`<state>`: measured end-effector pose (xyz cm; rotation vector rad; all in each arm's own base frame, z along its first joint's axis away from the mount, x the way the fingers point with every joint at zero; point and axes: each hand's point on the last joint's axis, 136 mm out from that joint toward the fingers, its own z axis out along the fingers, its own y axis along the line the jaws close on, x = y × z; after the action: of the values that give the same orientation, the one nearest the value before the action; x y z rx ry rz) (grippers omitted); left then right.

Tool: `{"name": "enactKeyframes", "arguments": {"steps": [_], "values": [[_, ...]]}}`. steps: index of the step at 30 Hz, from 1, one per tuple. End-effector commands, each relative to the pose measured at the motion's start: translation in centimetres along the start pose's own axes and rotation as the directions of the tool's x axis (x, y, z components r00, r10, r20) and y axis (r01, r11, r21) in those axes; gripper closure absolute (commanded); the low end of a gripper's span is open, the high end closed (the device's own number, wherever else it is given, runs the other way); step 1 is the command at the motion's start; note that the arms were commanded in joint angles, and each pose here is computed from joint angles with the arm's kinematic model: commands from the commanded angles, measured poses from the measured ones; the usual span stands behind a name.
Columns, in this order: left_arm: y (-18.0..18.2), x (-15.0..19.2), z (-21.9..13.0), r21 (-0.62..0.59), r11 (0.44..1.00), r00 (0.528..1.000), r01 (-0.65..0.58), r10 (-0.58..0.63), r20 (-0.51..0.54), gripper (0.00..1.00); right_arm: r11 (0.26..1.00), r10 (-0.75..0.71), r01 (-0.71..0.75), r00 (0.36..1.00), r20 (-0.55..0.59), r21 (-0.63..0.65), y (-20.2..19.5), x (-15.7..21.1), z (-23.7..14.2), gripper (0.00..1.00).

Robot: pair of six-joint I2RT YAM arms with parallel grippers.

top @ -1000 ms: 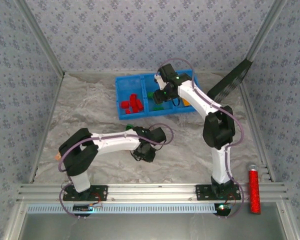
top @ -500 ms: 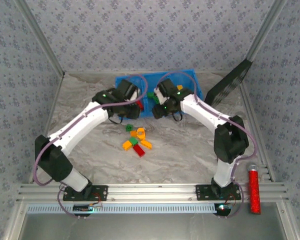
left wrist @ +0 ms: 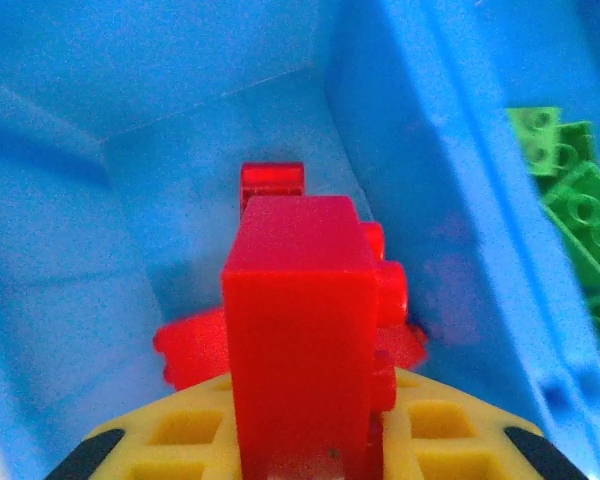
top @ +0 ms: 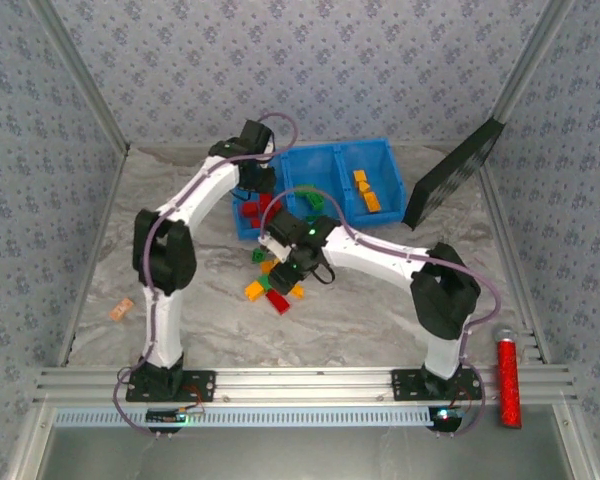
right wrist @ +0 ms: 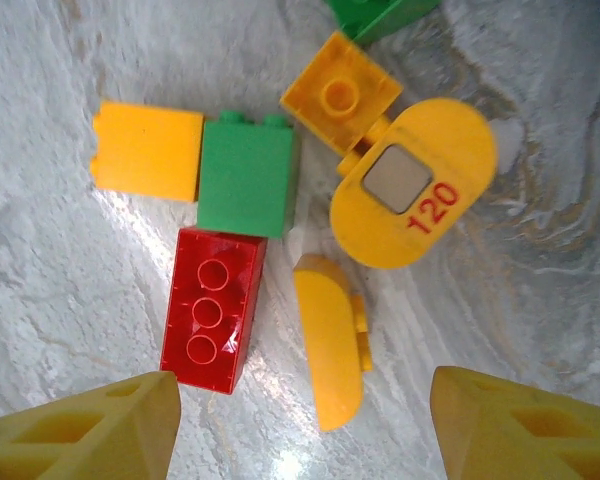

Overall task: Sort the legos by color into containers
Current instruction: Place the lego in the container, then pick up the lego from the center of the table.

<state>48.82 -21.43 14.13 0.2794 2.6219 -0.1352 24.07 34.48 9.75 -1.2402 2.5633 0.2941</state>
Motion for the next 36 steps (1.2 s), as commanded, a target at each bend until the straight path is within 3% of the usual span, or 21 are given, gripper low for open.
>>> {"name": "enactKeyframes", "arguments": {"steps": [1,9,23,32,36], "values": [[1.1,-0.6,1.6,-0.018,1.0,1.0,0.005,-0.006,-0.029,0.94,0.994,-0.068,0.077,0.991,-0.115,0.076,-0.9,2.6,1.8,0.31],[0.4,0.4,5.5,0.01,1.0,0.996,0.025,-0.024,-0.089,0.91,0.993,-0.092,0.104,0.982,-0.167,0.063,-0.6,3.6,4.0,0.32],[-0.3,1.4,7.0,0.025,1.0,0.993,0.018,-0.015,-0.118,0.85,0.99,-0.095,0.115,0.969,-0.226,0.078,-1.2,5.0,6.3,0.42],[-1.0,1.3,6.5,0.035,0.999,0.994,0.005,-0.001,-0.112,0.62,0.987,-0.09,0.119,0.966,-0.242,0.108,-1.8,5.1,7.2,0.59],[-1.5,1.0,5.5,0.046,0.999,0.996,-0.007,0.011,-0.092,0.56,0.989,-0.074,0.102,0.968,-0.238,0.107,-2.0,5.1,7.8,0.68]]}}
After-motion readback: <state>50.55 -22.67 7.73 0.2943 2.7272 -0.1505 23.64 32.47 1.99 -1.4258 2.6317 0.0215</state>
